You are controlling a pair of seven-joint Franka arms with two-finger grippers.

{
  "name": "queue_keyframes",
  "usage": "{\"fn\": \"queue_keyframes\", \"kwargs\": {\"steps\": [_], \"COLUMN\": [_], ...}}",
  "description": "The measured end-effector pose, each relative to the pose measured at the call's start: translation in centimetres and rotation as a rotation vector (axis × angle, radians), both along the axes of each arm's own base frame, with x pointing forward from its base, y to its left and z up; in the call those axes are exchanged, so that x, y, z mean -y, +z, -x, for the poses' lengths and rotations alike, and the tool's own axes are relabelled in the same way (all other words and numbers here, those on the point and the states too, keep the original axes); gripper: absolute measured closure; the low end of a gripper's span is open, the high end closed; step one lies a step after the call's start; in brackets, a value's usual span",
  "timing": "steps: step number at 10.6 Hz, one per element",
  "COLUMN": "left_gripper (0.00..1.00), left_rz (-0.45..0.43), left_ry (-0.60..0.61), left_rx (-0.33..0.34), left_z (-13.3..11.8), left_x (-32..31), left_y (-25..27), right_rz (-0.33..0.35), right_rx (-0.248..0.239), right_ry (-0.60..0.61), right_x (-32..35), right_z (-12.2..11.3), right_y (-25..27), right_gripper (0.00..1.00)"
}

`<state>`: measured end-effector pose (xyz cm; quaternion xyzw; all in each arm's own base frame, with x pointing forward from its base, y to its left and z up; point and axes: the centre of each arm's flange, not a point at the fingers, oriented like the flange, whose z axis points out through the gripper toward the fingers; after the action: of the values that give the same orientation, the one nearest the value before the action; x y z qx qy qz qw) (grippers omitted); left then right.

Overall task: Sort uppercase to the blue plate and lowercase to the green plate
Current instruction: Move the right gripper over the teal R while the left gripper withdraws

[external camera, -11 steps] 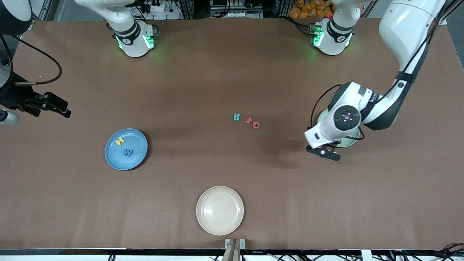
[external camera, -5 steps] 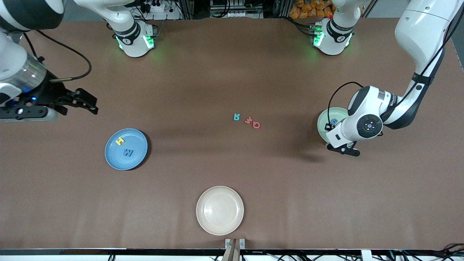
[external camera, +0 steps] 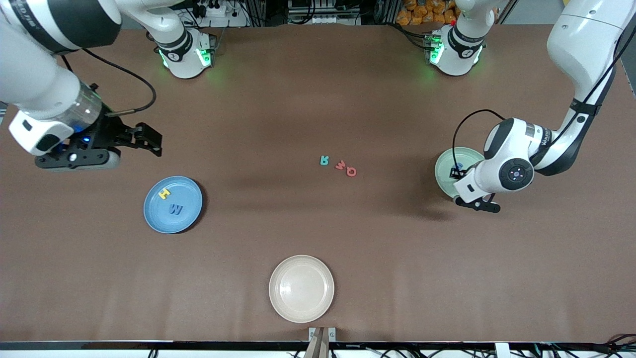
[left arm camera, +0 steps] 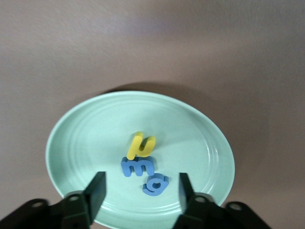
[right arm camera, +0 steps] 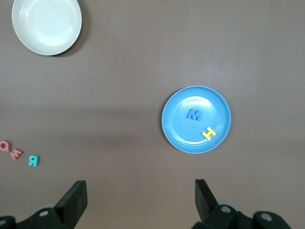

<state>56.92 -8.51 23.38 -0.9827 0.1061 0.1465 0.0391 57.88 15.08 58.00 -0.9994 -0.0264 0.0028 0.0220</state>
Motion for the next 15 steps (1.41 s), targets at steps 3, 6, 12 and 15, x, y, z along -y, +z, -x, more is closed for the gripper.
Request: {"fn": "queue_keyframes", "kwargs": {"steps": [3, 6, 12, 15], "left_gripper": [0.00, 0.00, 0.00, 0.00], "left_rz": [0.007, -0.021, 0.023, 0.058], "left_ry": [0.085, 0.146, 0.291, 0.357], "left_rx": [0.066, 0.149, 0.362, 0.403], "left_z": [-2.2, -4.8, -2.9, -1.6], "left_x": [-1.7, -3.1, -4.5, -6.8], "left_y": [5.5, 13.2, 28.4, 32.4], "right_rz": [-0.001, -0.011, -0.037, -0.015], "right_rx": [-0.010, -0.016, -0.024, -0.006], "right_ry": [-0.021, -0.057, -0.095, -0.067], "right_x": [-5.3, -15.1, -31.3, -36.4], "right_z": [0.5, 2.6, 7.7, 11.0], "right_y": [-1.7, -5.3, -17.5, -24.4], "right_gripper": [0.00, 0.00, 0.00, 0.00]}}
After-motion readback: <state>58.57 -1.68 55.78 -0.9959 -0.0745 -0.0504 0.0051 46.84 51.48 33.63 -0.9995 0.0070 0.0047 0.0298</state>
